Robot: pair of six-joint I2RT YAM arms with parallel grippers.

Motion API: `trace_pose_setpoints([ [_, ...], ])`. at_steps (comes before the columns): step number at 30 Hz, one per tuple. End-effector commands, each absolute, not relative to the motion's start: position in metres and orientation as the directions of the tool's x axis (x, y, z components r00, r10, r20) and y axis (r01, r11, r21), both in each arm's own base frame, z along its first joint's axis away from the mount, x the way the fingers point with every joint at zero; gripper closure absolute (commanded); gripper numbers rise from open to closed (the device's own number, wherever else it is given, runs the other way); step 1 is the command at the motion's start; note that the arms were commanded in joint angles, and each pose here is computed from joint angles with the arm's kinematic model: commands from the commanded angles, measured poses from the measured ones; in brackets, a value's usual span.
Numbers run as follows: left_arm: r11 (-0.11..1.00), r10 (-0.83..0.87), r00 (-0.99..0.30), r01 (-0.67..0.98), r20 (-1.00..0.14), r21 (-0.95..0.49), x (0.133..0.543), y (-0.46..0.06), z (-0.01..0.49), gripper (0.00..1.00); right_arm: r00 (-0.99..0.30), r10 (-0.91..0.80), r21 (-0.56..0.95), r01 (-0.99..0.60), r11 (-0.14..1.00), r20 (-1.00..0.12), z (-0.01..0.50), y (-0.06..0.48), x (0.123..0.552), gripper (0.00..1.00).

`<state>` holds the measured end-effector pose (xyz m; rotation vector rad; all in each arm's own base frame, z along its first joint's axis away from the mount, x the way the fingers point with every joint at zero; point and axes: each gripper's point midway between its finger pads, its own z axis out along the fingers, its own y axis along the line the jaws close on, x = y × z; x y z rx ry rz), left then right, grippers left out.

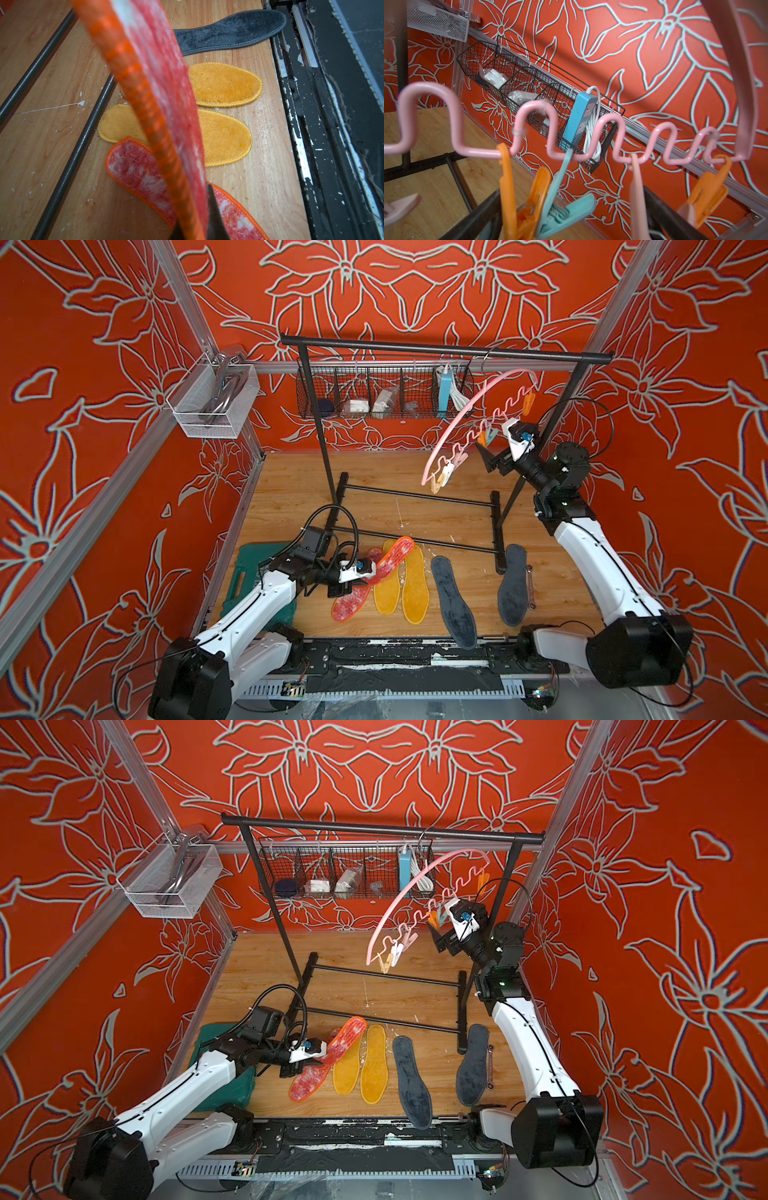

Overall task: Take the shoe insoles off the hanger
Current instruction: Adjust the clothesline at the center of the board.

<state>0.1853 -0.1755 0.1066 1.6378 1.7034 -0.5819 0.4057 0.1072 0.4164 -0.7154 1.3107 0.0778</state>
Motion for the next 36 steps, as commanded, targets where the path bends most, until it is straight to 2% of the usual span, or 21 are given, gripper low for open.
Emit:
trace_pose_setpoints([
  [1,0.083,0.657,0.057,0.986,-0.752,0.148,0.181,-0.177,0.108,1.0,0.374,-0.348,-0.495,-0.441,0.749,-0.86,0.434,0.11,0.395,0.0],
  [11,0.08,0.654,0.063,0.985,-0.754,0.151,0.181,-0.178,0.109,1.0,0.405,-0.498,-0.641,-0.432,0.634,-0.766,0.432,0.114,0.4,0.0],
  [14,0.084,0.647,0.084,0.98,-0.758,0.18,0.181,-0.177,0.116,1.0,0.419,-0.555,-0.695,-0.446,0.564,-0.719,0.428,0.117,0.4,0.0],
  [19,0.087,0.648,0.083,0.98,-0.757,0.181,0.18,-0.176,0.115,1.0,0.473,-0.664,-0.805,-0.461,0.374,-0.58,0.402,0.124,0.39,0.0],
  [24,0.086,0.644,0.083,0.98,-0.76,0.181,0.179,-0.177,0.116,1.0,0.42,-0.787,-0.866,-0.418,0.273,-0.451,0.369,0.107,0.392,0.0],
  [29,0.082,0.638,0.084,0.981,-0.765,0.176,0.179,-0.178,0.116,1.0,0.418,-0.847,-0.934,-0.276,0.227,-0.33,0.361,0.095,0.399,0.0],
  [36,0.081,0.636,0.081,0.982,-0.767,0.171,0.179,-0.178,0.117,1.0,0.458,-0.828,-0.946,-0.189,0.265,-0.324,0.384,0.097,0.399,0.0],
])
